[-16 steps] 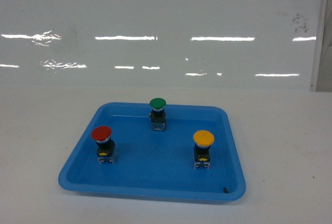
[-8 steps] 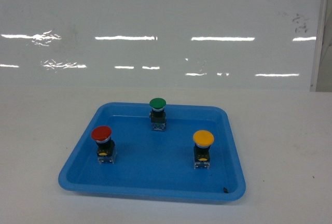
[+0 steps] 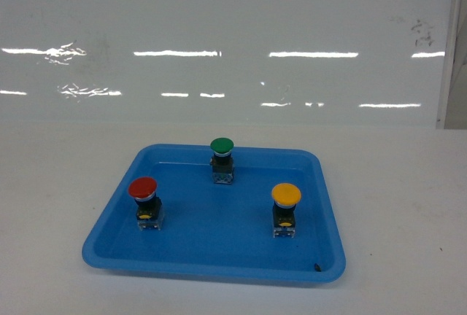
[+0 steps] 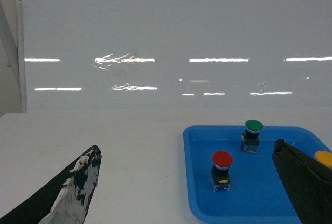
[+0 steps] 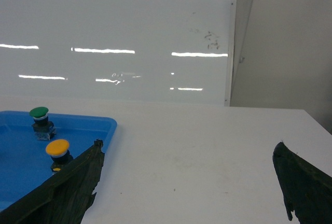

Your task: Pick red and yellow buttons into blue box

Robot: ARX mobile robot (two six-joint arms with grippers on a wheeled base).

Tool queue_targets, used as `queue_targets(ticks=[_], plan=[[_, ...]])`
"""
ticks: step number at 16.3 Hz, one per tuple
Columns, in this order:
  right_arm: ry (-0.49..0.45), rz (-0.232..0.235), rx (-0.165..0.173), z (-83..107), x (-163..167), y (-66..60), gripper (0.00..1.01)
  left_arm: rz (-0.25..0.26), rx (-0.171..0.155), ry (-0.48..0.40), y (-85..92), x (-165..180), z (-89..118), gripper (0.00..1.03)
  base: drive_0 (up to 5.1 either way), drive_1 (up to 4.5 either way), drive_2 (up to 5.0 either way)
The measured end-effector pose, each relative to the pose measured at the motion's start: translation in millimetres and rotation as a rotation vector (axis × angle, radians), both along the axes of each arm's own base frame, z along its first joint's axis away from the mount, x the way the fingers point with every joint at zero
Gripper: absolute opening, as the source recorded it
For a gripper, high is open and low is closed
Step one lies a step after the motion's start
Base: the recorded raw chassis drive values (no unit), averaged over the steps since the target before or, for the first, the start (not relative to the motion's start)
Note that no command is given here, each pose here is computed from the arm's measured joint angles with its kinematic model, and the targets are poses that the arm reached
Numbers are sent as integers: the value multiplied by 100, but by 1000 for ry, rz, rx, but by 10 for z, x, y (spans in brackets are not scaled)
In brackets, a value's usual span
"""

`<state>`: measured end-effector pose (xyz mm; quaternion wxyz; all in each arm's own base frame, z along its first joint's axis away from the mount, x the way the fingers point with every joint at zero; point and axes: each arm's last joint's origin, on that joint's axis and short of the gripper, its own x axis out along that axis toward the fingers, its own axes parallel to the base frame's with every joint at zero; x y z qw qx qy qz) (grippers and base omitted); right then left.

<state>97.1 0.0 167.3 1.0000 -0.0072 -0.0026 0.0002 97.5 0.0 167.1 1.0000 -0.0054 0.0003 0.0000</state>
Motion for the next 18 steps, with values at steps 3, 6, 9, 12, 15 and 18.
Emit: queue_targets(ticks=[3,6,9,12,15,18], plan=[[0,0,0,0,0,0,98,0,1,-3,0,1,3,98,0,0,0],[-8,28,8,44,81,-55,98,-24,45,-19,-15,126,69,98,0,0,0],[-49,68,4,216,225,-70,98,-53,85,-22,-34,311,213,98,0,0,0],[-66,155,4,412,456,-21,98,-68,123,-65,-41,543,365,98,0,0,0],[-25,232,6,463,734,52,98,-45,131,23,8,933,353,98,0,0,0],[13,255,-17,438,1033,113,98,-51,152,80,-13,1345,360,98,0,0,0]])
